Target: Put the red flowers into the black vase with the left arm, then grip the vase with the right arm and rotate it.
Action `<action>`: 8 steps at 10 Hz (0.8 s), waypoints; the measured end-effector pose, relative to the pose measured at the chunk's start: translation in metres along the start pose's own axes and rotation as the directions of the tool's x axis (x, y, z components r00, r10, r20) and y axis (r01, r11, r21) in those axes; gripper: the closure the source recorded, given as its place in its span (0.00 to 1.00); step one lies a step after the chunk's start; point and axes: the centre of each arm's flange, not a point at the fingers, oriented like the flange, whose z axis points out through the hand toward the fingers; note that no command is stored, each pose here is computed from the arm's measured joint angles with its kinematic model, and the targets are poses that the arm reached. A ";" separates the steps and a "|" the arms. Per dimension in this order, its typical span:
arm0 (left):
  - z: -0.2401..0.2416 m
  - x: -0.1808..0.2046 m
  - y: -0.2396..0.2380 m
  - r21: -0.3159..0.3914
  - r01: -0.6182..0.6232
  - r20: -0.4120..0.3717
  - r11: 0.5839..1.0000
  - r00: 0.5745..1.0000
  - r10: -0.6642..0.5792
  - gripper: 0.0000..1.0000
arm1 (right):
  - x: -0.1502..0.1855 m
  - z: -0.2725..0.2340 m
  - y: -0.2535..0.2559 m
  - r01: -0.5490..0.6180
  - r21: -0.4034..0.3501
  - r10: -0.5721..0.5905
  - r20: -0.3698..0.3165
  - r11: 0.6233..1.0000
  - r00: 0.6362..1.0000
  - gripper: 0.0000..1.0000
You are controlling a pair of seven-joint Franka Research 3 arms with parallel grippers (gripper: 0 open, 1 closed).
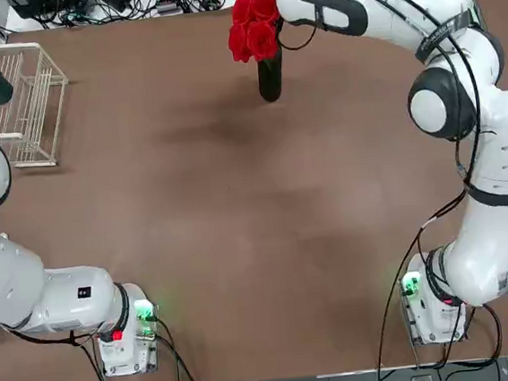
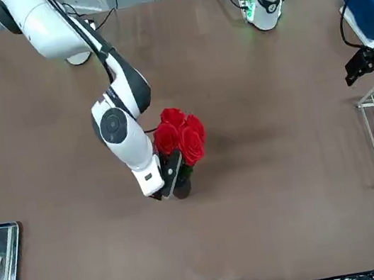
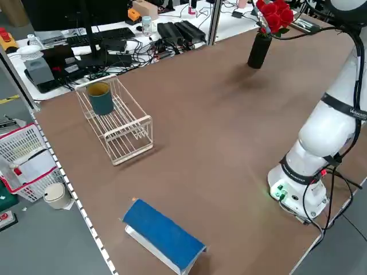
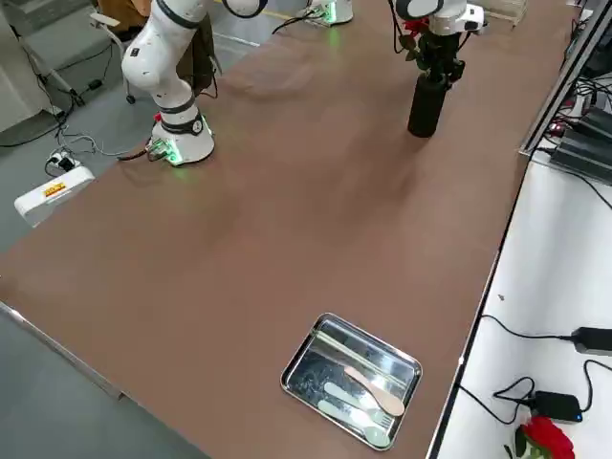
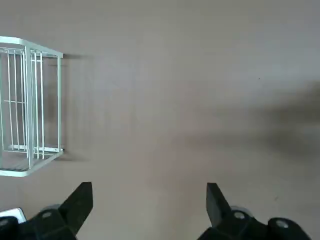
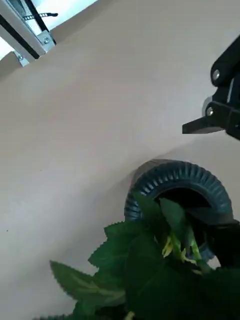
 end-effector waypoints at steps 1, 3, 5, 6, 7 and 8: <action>0.000 0.000 0.000 0.000 0.000 0.000 1.000 1.000 0.000 0.00 | 0.000 0.000 -0.001 -0.002 0.006 0.002 0.000 1.000 1.000 0.32; 0.000 0.000 0.000 0.000 0.000 0.000 1.000 1.000 0.000 0.00 | 0.000 0.000 -0.002 -0.004 0.014 0.004 0.004 1.000 1.000 0.32; 0.000 0.000 -0.001 0.000 0.002 0.000 1.000 1.000 -0.002 0.00 | 0.000 -0.004 -0.003 -0.009 0.023 0.009 0.003 1.000 1.000 0.32; 0.000 0.000 -0.003 0.000 0.004 0.000 1.000 1.000 -0.004 0.00 | 0.001 -0.013 -0.003 -0.009 0.023 0.009 0.003 1.000 1.000 0.32; 0.000 0.000 -0.004 0.000 0.008 0.001 1.000 1.000 -0.008 0.00 | 0.000 -0.021 -0.004 -0.010 0.024 0.009 0.008 1.000 1.000 0.32; 0.000 0.000 -0.005 0.000 0.009 0.001 1.000 1.000 -0.009 0.00 | -0.002 -0.026 -0.002 -0.012 0.027 0.012 0.017 1.000 1.000 0.32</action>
